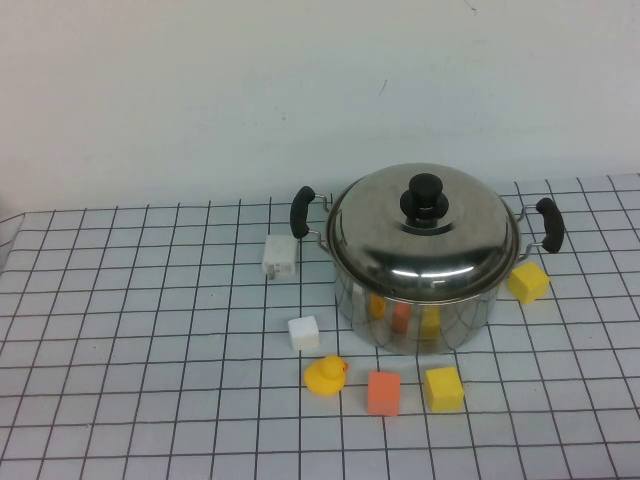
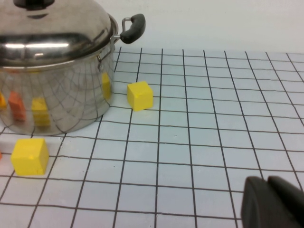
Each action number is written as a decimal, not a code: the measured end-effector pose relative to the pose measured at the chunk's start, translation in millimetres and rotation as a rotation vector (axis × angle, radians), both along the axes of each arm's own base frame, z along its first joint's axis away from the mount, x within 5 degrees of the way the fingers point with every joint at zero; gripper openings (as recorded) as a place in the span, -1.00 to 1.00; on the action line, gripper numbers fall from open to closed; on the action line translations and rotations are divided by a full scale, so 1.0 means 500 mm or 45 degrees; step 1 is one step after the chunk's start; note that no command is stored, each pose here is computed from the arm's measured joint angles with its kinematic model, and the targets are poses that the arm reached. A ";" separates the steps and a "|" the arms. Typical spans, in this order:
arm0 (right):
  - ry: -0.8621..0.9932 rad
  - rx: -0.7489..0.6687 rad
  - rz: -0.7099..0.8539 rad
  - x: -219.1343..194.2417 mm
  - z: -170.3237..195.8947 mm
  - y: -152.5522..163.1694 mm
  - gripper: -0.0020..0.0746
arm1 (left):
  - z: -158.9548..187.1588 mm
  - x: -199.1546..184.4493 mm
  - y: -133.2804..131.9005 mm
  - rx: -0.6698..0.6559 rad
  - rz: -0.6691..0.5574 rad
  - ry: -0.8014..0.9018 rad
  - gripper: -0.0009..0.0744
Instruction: Cover the pot
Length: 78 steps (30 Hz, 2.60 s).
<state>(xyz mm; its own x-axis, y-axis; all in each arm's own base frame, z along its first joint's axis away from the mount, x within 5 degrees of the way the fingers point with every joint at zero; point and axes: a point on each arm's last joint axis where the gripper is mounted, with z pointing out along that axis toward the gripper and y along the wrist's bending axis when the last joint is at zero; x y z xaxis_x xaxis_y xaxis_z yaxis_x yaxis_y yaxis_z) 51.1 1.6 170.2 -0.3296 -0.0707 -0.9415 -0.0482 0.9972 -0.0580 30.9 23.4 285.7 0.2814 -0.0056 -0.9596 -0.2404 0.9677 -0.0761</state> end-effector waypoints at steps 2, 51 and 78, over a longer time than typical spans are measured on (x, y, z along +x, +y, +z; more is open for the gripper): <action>0.000 0.000 0.000 0.000 0.000 0.000 -0.92 | -0.002 0.001 -0.004 0.015 -0.003 -0.001 -0.98; 0.000 0.000 -0.002 0.000 0.000 0.000 -0.92 | -0.218 0.044 -0.050 -0.278 -0.343 0.657 -0.98; 0.000 0.000 -0.002 0.000 0.000 0.000 -0.92 | -0.218 0.044 -0.051 -0.240 -0.353 0.664 -0.98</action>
